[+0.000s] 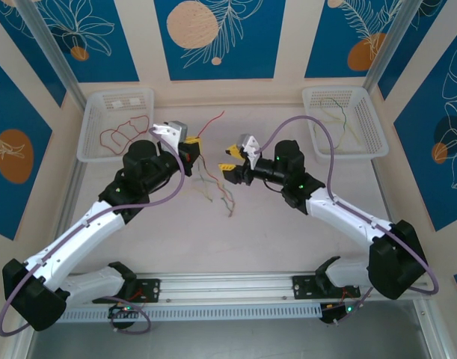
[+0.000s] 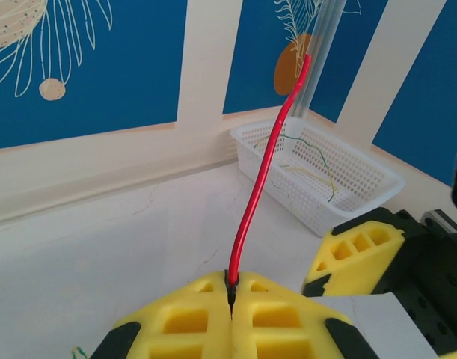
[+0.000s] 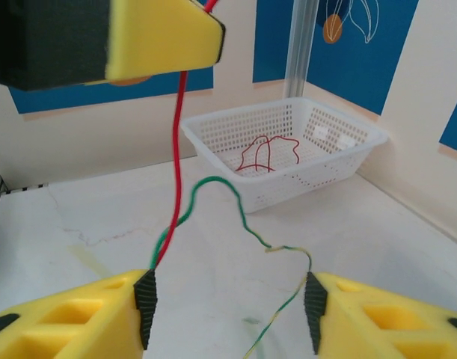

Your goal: Untangle the cables

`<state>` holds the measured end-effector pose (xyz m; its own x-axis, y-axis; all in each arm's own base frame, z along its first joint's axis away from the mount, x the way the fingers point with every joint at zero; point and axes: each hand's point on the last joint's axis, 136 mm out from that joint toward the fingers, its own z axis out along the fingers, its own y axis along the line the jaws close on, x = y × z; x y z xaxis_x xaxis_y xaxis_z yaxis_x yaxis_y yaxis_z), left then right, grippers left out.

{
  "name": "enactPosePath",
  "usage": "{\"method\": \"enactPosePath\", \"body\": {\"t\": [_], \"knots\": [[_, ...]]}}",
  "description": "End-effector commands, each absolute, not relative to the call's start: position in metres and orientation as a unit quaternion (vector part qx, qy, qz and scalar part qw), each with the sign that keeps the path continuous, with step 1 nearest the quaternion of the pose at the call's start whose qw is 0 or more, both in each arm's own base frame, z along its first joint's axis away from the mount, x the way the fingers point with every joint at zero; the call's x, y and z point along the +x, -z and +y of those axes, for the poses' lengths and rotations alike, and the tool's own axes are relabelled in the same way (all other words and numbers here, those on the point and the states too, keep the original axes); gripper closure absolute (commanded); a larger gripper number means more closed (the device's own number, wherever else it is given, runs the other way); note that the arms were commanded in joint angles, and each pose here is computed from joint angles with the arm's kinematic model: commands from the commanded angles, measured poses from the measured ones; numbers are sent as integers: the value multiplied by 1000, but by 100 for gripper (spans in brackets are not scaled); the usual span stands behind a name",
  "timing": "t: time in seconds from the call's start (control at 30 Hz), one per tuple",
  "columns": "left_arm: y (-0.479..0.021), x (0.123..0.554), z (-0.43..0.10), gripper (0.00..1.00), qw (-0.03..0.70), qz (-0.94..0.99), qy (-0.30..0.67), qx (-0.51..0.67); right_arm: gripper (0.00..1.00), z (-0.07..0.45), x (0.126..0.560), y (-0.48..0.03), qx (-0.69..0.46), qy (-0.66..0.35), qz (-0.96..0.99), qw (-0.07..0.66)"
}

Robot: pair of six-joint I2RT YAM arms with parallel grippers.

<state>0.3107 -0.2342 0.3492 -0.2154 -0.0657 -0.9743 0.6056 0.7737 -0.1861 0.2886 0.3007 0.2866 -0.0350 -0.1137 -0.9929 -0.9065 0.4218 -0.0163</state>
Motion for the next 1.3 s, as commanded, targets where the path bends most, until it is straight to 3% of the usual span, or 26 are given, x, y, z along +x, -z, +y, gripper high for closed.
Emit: {"method": "enactPosePath", "body": {"t": [0.0, 0.13, 0.33, 0.5, 0.63, 0.77, 0.97, 1.27], "knots": [[-365, 307, -232, 100, 615, 711, 286, 185, 41, 298, 266, -310, -386, -407, 606, 564], [-369, 299, -246, 100, 613, 690, 307, 231, 39, 298, 250, -309, -383, -437, 615, 533], [-379, 259, -277, 100, 610, 600, 381, 350, 36, 269, 302, -311, -227, -446, 711, 494], [-372, 254, -282, 100, 612, 582, 386, 371, 36, 244, 340, -295, -26, -525, 772, 357], [-368, 251, -284, 100, 615, 570, 390, 381, 37, 241, 340, -287, 44, -580, 766, 272], [-364, 252, -284, 100, 614, 573, 384, 385, 36, 259, 324, -274, 59, -586, 792, 163], [-361, 252, -285, 100, 611, 574, 384, 386, 34, 284, 302, -261, 71, -601, 794, 58], [-356, 253, -288, 100, 606, 577, 382, 392, 32, 326, 296, -263, 81, -630, 772, 8]]}}
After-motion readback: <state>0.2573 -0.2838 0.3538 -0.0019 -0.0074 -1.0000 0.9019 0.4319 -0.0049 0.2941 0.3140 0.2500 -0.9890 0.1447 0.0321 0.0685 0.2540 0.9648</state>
